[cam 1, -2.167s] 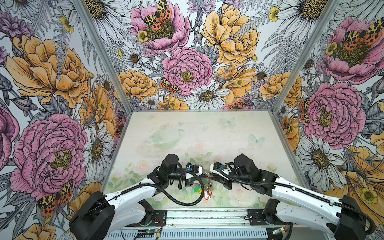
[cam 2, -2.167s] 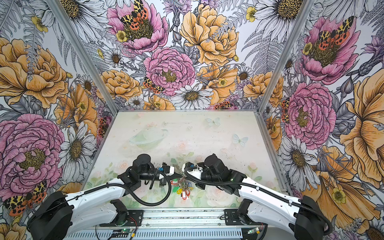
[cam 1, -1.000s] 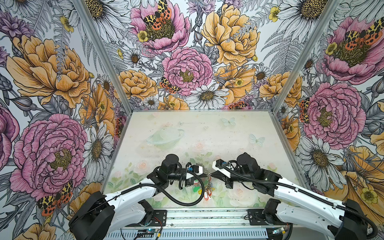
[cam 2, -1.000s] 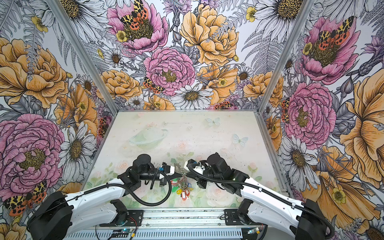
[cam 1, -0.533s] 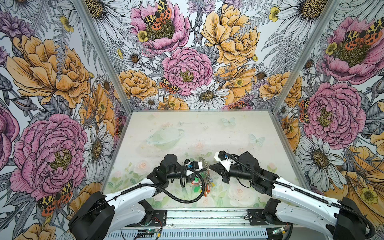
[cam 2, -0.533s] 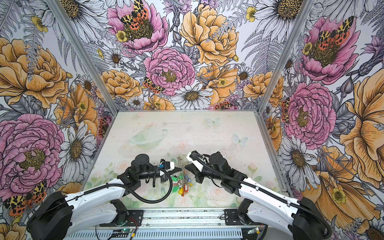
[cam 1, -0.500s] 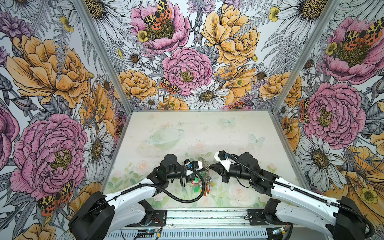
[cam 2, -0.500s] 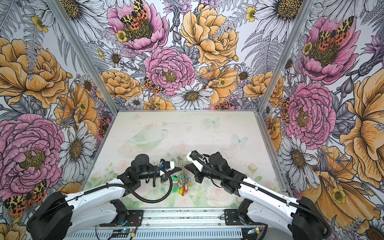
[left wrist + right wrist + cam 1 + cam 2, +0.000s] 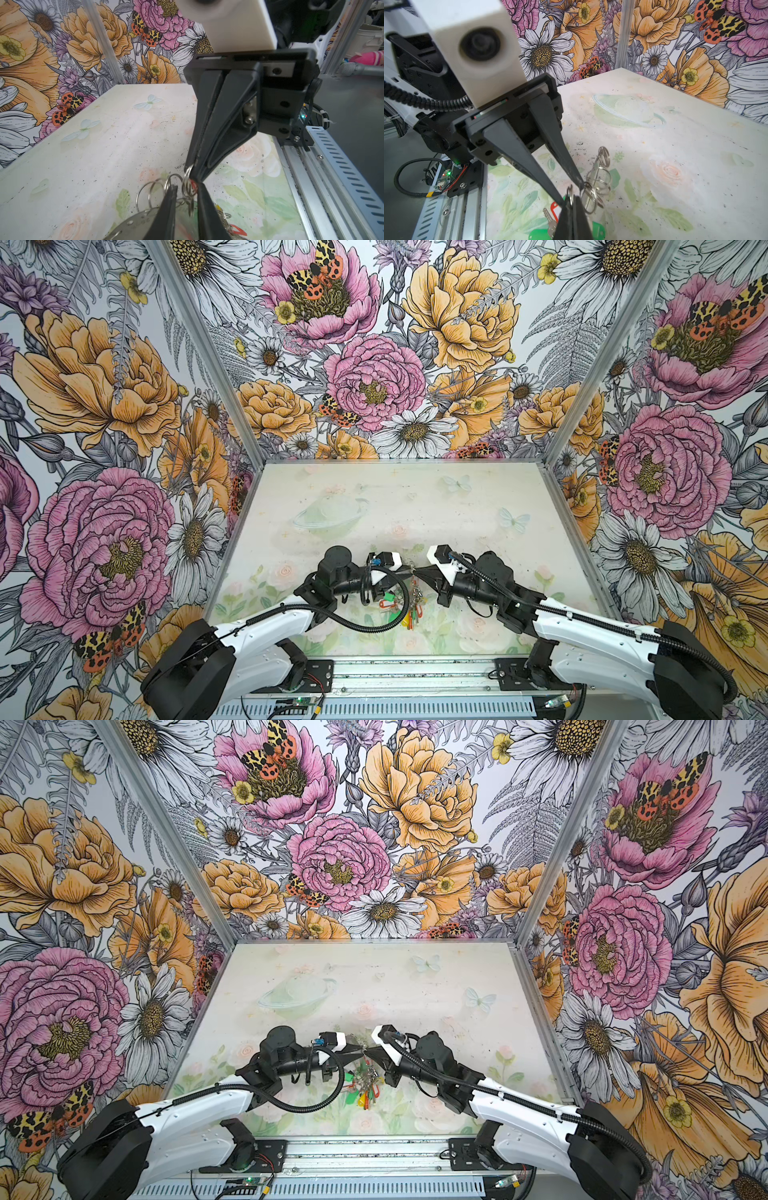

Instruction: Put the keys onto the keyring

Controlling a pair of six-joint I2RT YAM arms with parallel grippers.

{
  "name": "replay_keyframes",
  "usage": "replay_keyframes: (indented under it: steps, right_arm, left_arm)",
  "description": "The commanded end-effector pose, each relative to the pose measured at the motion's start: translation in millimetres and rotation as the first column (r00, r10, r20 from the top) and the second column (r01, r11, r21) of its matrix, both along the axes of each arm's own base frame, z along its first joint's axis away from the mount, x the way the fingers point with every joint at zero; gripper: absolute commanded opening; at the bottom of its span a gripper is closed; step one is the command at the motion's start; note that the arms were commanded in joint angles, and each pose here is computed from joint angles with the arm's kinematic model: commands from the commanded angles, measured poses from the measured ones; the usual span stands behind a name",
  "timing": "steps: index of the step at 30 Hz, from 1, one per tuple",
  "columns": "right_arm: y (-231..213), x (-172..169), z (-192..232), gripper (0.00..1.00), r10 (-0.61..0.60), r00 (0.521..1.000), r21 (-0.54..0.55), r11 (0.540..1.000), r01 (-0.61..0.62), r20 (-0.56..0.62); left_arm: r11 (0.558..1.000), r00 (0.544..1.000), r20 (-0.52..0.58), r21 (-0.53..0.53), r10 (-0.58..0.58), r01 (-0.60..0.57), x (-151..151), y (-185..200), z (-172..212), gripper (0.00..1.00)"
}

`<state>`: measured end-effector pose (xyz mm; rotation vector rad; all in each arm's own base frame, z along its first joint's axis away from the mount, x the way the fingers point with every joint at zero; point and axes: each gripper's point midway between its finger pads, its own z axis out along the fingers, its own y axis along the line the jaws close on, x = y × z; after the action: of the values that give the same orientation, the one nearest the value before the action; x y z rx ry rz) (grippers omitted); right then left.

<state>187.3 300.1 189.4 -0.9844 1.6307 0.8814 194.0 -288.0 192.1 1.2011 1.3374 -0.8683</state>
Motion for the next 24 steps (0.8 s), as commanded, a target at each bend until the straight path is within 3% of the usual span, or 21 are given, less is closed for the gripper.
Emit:
replay_keyframes:
  steps: [1,16,24]
  right_arm:
    - [4.6,-3.2,19.5,0.0,0.035,0.996,0.052,0.998,-0.04,0.087]
    - [-0.1,-5.9,31.3,0.0,0.027,0.986,0.112,0.993,-0.046,0.163]
    - [2.3,-12.3,24.0,0.0,0.071,0.984,0.084,0.993,-0.086,0.165]
  left_arm:
    - [0.997,0.999,0.009,-0.061,-0.037,0.037,-5.4,0.4,17.7,0.24]
    - [0.994,0.992,-0.07,-0.008,-0.108,0.107,-9.3,-7.9,3.1,0.2]
    - [0.995,0.993,-0.062,-0.01,-0.103,0.103,-7.8,-8.5,6.0,0.01]
